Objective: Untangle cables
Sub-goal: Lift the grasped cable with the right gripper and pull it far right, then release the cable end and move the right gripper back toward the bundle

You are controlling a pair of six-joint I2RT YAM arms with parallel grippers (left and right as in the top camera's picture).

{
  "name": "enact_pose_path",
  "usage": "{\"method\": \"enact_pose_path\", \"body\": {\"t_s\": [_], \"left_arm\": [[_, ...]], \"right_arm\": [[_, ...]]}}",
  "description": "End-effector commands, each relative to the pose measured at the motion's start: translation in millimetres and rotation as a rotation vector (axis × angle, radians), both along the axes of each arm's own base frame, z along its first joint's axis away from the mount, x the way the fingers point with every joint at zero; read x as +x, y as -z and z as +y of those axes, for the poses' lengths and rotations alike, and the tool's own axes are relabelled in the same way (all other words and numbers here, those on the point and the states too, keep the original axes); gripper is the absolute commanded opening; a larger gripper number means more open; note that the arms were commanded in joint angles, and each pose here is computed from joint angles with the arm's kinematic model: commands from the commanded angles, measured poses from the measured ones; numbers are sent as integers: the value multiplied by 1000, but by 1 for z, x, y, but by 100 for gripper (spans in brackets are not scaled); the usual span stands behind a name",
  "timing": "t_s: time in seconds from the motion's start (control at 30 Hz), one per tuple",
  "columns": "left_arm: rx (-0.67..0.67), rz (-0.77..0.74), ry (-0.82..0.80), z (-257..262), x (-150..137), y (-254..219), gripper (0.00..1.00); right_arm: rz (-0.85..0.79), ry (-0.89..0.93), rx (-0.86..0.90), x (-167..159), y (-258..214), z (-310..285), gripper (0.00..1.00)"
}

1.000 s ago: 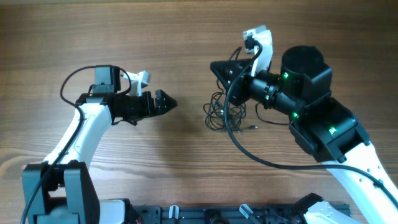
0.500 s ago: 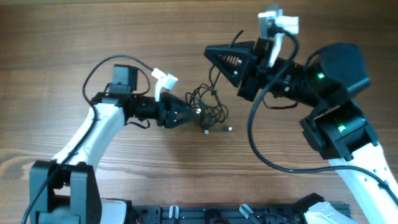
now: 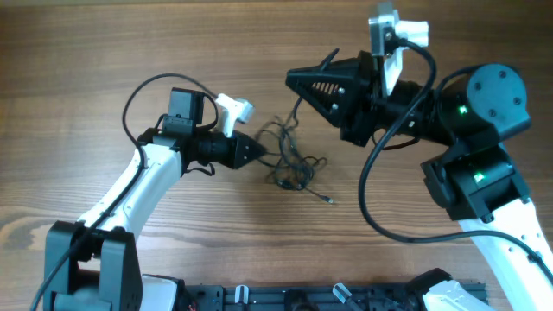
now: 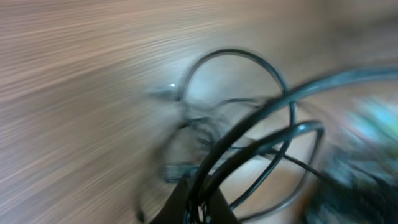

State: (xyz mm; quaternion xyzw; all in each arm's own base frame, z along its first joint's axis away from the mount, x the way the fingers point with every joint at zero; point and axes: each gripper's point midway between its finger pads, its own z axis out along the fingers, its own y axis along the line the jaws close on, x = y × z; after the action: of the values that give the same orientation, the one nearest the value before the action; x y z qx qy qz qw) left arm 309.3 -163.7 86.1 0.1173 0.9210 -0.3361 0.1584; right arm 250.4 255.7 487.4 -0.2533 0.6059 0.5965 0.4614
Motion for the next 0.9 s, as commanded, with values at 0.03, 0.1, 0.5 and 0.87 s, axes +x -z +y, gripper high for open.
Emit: {"method": "enact_pose_path", "body": {"t_s": [0.03, 0.1, 0.5, 0.87], "left_arm": [[583, 76, -707, 130, 20, 36, 6], [596, 90, -736, 139, 18, 37, 12], [538, 261, -995, 218, 0, 43, 4], [382, 361, -1193, 262, -12, 44, 4]], "right_arm": [[47, 72, -26, 14, 6, -23, 4], [108, 133, -61, 29, 22, -36, 4], [615, 817, -304, 92, 151, -204, 4], [900, 1352, -349, 66, 199, -338, 4]]}}
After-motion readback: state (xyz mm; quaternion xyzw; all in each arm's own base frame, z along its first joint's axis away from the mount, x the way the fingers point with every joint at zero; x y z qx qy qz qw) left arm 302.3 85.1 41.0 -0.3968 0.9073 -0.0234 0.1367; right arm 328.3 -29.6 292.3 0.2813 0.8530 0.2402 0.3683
